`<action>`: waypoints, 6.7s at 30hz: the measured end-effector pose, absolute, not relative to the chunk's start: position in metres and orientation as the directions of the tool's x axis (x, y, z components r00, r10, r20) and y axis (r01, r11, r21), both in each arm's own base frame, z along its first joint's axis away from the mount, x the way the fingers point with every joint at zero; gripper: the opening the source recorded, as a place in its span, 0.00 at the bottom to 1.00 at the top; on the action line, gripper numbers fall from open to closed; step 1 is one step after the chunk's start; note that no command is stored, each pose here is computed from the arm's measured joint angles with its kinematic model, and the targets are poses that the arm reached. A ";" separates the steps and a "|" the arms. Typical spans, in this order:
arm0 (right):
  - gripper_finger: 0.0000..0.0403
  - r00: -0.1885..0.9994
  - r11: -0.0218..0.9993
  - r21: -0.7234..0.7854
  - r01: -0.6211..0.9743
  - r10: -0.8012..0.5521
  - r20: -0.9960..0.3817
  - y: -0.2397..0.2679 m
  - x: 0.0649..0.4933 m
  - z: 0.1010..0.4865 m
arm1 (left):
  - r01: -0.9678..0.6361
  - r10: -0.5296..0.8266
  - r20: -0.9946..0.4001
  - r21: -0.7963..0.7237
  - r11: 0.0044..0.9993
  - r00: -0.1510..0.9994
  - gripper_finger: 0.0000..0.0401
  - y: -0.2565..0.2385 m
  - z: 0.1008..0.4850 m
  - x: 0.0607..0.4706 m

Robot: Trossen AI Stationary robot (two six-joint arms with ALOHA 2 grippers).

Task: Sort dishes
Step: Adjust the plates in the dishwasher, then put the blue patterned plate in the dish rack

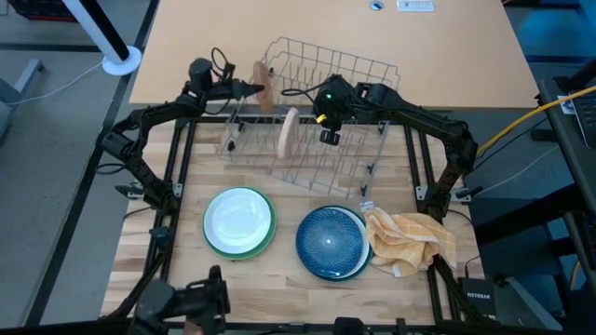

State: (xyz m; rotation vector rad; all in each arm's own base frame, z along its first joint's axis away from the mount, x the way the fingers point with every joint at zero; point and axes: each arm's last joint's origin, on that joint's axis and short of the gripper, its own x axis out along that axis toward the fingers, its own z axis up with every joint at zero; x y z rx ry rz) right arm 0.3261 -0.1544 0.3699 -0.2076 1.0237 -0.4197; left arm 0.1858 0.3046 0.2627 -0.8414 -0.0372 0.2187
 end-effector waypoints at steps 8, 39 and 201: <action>0.29 0.445 0.898 -0.364 0.245 -0.438 -0.781 -0.155 0.326 0.370 | -0.046 0.068 0.002 -0.716 0.697 0.998 0.01 0.292 0.283 0.184; 0.29 0.415 0.905 -0.344 0.252 -0.422 -0.806 -0.153 0.323 0.368 | -0.213 -0.075 -0.384 -0.655 0.725 0.920 0.04 0.221 0.275 0.178; 0.29 0.655 0.993 0.012 0.117 -0.068 -0.752 0.126 0.365 0.386 | 0.586 -0.166 -0.575 0.695 0.416 0.801 0.39 -0.095 0.148 0.336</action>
